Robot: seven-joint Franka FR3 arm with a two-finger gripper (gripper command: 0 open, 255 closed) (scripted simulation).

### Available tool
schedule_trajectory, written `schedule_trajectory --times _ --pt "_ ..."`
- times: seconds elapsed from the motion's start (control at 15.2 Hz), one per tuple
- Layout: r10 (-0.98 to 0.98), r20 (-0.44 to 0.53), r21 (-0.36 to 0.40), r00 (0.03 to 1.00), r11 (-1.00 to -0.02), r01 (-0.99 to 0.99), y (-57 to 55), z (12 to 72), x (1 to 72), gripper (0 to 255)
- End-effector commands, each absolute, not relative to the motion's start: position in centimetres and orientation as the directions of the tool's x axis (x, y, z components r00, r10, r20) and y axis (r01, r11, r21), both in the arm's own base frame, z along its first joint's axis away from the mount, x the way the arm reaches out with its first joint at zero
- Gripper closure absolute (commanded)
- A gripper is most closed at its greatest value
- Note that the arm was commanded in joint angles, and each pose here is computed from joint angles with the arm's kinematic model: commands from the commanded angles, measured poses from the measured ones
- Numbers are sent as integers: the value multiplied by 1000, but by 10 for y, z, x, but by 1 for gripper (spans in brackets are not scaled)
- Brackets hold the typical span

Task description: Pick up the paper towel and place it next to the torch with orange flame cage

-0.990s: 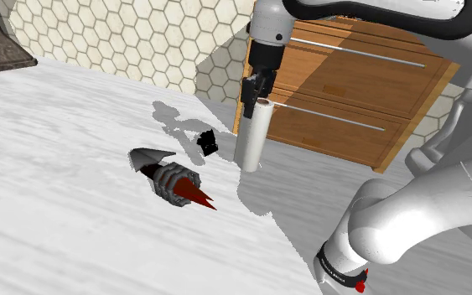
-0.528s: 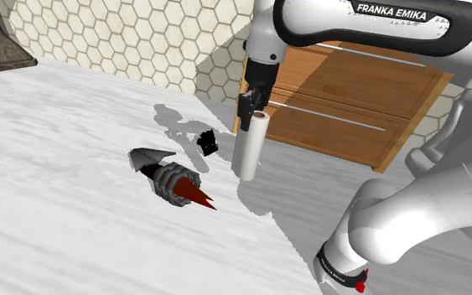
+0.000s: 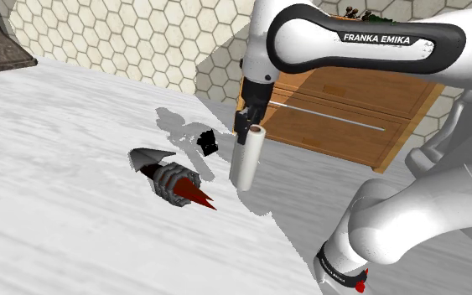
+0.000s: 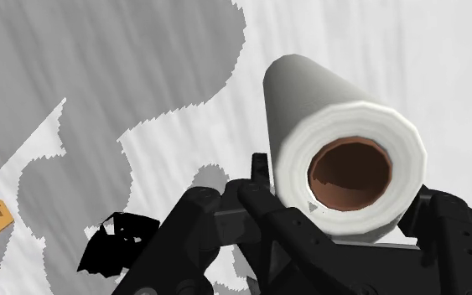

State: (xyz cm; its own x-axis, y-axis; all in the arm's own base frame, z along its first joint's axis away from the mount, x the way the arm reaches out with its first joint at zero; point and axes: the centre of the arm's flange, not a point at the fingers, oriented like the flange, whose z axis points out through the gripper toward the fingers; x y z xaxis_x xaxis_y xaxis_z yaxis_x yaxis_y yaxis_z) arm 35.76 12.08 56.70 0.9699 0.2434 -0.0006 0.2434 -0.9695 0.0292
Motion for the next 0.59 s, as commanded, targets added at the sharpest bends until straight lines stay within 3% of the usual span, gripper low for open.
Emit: schedule_trajectory --times 0.0,0.53 --pt "243 0 29 970 -969 243 120 557 357 255" --pt "243 0 29 970 -969 243 120 515 357 255"
